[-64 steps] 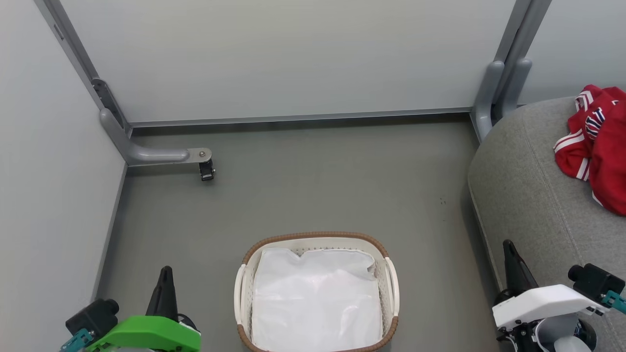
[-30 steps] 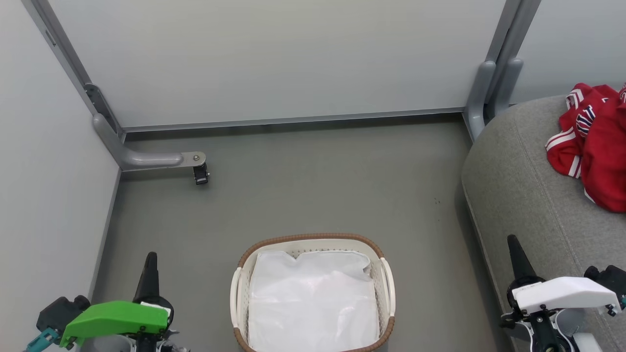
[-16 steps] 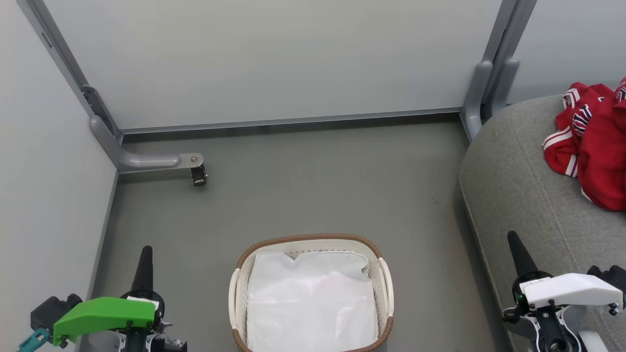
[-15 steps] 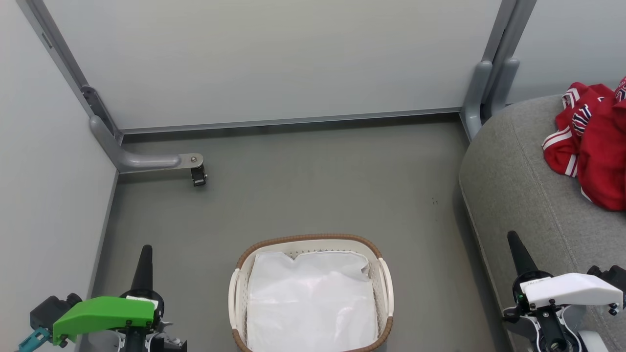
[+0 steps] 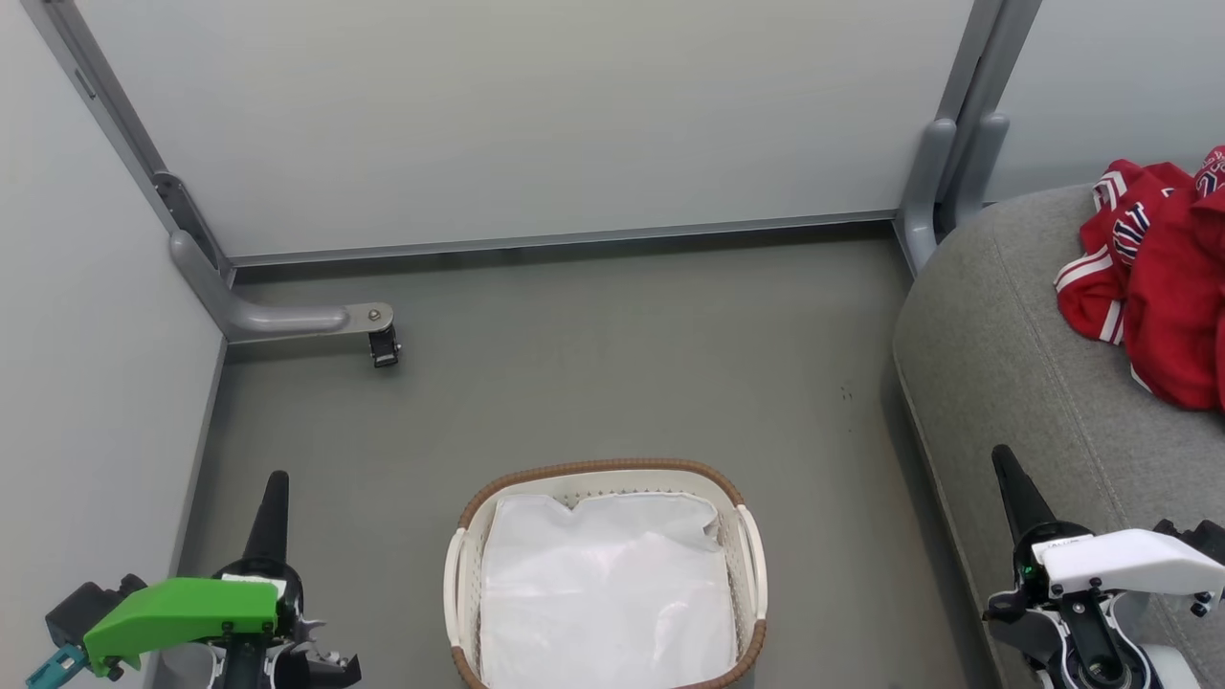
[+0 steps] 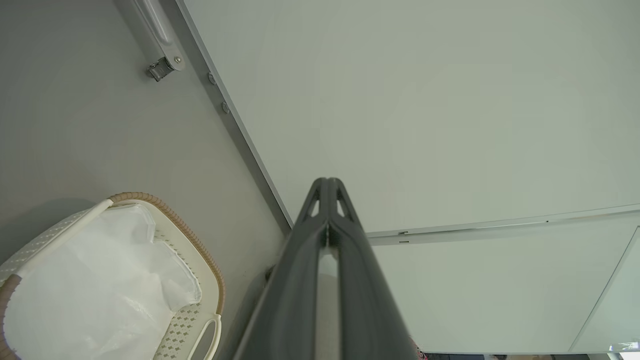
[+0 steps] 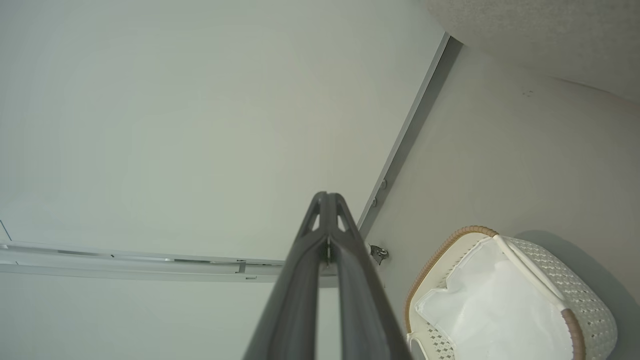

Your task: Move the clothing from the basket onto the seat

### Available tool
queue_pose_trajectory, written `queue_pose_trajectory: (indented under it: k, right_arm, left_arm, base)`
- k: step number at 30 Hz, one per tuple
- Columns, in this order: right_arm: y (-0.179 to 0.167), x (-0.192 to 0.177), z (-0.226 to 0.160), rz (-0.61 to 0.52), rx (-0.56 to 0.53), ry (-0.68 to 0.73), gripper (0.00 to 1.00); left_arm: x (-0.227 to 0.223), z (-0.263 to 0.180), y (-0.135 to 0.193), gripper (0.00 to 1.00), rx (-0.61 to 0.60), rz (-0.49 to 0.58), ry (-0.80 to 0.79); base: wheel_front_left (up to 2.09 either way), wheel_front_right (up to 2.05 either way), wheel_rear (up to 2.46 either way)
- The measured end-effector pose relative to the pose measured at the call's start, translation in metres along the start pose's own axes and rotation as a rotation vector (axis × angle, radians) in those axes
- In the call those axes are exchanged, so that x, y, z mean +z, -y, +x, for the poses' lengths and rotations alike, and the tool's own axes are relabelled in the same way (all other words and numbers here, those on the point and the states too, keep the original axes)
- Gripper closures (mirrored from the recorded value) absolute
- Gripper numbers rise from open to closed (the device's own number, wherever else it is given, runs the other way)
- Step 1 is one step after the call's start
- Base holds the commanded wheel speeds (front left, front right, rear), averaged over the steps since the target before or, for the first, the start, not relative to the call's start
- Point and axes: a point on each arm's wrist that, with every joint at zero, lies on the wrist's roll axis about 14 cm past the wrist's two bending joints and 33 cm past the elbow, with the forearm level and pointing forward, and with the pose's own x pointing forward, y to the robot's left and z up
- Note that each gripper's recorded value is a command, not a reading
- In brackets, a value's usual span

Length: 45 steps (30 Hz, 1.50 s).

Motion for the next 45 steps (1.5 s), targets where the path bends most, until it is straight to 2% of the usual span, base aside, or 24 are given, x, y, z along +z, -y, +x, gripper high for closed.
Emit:
queue_pose_trajectory:
  k: [35,45]
  right_arm:
    - [-0.011,0.011,-0.002,0.238,0.047,0.006,1.0]
    - [-0.011,0.011,-0.001,0.241,0.048,0.007,1.0]
  left_arm:
    - [0.008,0.008,0.021,1.0,-0.085,-0.229,-0.002]
    - [0.008,0.009,0.023,1.0,-0.09,-0.23,-0.001]
  base:
    - [0.0,0.0,0.0]
    - [0.0,0.0,0.0]
